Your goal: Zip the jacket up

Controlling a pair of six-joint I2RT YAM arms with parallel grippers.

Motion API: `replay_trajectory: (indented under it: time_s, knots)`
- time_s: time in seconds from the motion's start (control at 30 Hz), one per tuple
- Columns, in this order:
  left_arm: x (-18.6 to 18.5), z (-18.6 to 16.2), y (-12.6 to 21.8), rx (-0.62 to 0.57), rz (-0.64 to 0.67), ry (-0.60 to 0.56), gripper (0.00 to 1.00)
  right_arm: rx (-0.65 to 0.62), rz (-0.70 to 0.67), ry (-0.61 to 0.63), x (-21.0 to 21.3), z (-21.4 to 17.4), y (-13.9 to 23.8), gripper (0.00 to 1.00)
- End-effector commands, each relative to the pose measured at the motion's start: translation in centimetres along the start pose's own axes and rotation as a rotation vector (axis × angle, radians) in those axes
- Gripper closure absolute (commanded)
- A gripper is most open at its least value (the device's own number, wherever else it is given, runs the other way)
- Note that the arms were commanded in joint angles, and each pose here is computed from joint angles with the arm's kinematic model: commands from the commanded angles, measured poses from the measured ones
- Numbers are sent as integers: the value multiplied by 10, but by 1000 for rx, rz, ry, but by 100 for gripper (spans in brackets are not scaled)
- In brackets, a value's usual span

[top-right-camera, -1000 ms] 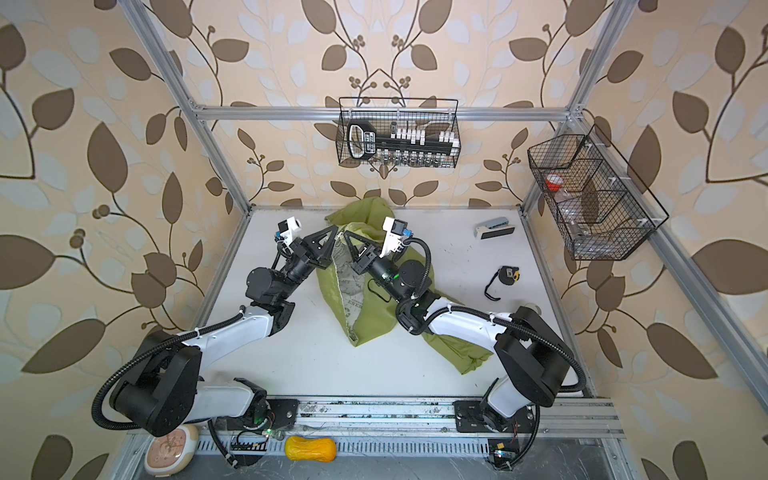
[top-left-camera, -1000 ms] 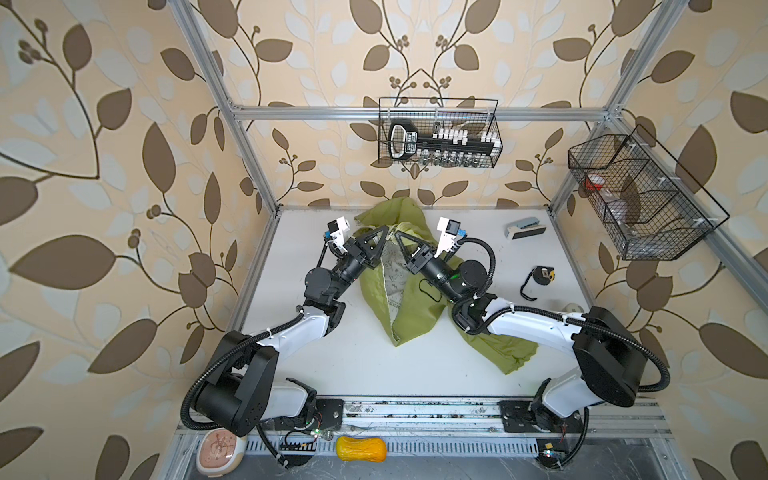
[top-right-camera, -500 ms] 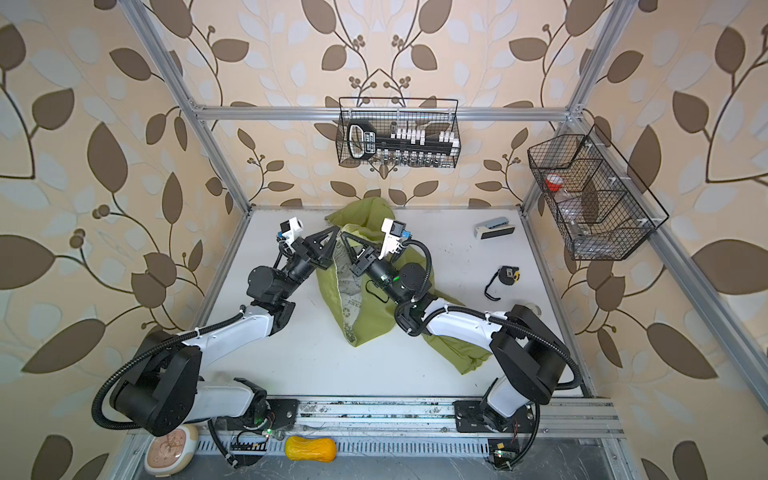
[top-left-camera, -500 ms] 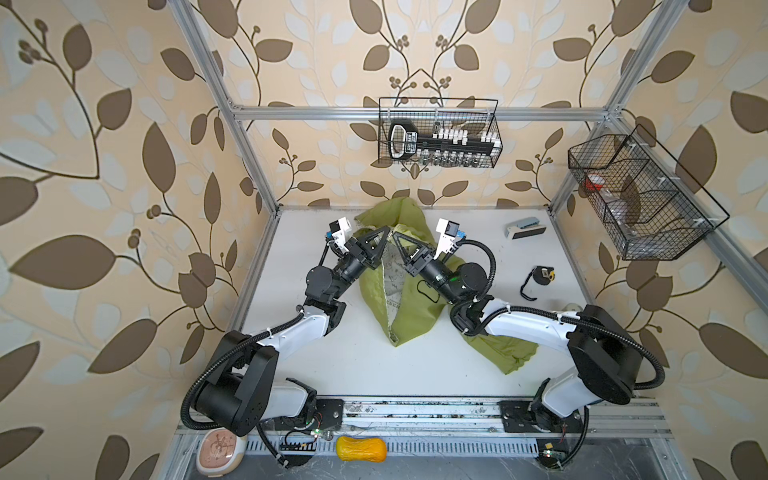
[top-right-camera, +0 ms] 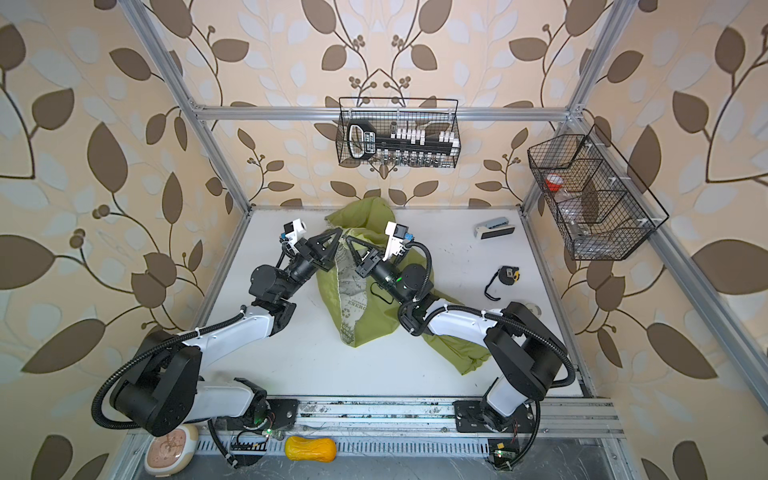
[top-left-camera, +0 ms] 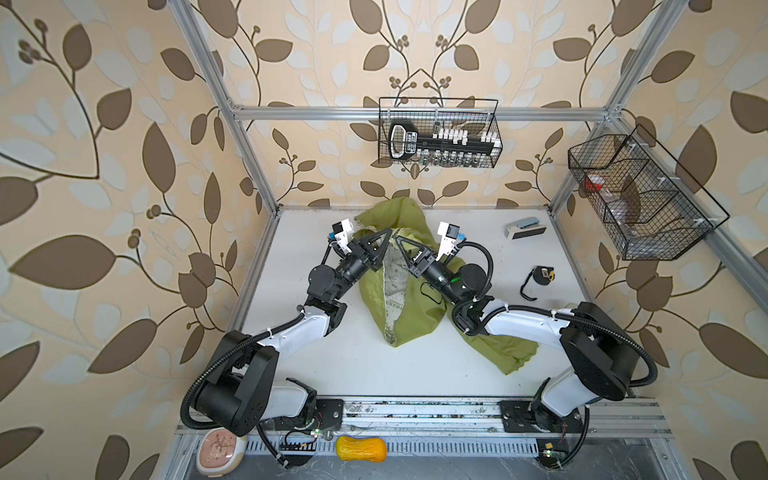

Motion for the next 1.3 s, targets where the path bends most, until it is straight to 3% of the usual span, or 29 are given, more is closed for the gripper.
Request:
replay_trajectory:
  time_s: [0.0, 0.27, 0.7, 1.27]
  knots:
    - [-67, -5, -5, 8, -226, -84, 100, 170, -1, -20, -9, -40, 8, 100]
    - [-59, -2, -5, -10, -211, -77, 100, 194, 41, 2, 11, -47, 11, 100]
    - [-57, 0, -6, -19, -206, -76, 100, 281, 32, 1, 8, -81, 23, 100]
    - [-32, 4, 2, -61, -133, -61, 100, 298, 38, 15, 11, -84, 26, 100]
Point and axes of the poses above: each gripper's point midway between its finger pads, its own y axis back along the fingers, its own x axis along the line the jaws close on, z = x × y, the point moved 4 cm from there along y, back along the fingers, and after that the axes turned 4 degrees about y, right-handed, at the moved point
